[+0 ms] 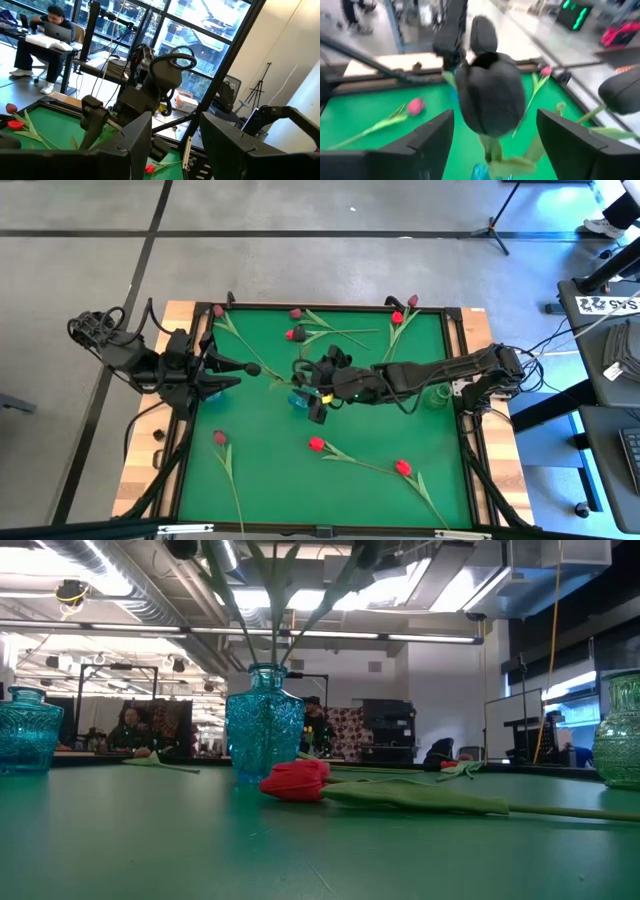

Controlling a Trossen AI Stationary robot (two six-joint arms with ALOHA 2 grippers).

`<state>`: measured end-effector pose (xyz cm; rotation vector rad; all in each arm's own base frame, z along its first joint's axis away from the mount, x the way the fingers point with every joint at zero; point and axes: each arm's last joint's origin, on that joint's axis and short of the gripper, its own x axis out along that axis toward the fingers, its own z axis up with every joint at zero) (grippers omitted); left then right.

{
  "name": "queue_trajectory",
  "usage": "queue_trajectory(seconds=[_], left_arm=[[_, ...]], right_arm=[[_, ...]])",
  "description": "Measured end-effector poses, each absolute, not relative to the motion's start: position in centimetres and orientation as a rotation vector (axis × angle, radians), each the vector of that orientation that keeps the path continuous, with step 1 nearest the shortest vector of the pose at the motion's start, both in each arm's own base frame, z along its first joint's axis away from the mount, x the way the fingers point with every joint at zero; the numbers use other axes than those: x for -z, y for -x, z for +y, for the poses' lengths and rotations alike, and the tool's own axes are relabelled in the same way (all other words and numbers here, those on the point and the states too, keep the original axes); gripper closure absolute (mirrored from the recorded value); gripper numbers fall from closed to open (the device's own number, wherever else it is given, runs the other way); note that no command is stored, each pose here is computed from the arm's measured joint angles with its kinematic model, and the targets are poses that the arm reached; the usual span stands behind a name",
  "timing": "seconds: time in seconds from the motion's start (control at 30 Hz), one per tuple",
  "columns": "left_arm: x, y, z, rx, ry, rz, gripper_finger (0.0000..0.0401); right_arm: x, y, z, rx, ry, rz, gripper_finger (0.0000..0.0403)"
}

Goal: Sort flowers into vase by color
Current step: Put the black tulip into the right blue vase, then put the top right red tulip into the green vase

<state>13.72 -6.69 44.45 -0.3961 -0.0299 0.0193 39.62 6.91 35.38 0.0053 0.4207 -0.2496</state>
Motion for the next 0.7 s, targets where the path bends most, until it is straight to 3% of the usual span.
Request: queue_trajectory(seconds=[0.27, 0.7], left_arm=[[-44.4, -13.7, -6.7, -0.030, 0.352, -0.031, 0.0238], [-44.5, -13.4, -6.3, -0.097, 0.285, -0.039, 0.0238]], right_arm=[[-39.1, -37.9, 6.8, 0.224, -0.105, 0.547, 0.0089], [-47.3, -33.0, 5.3, 0.393, -0.234, 0.521, 0.0119]])
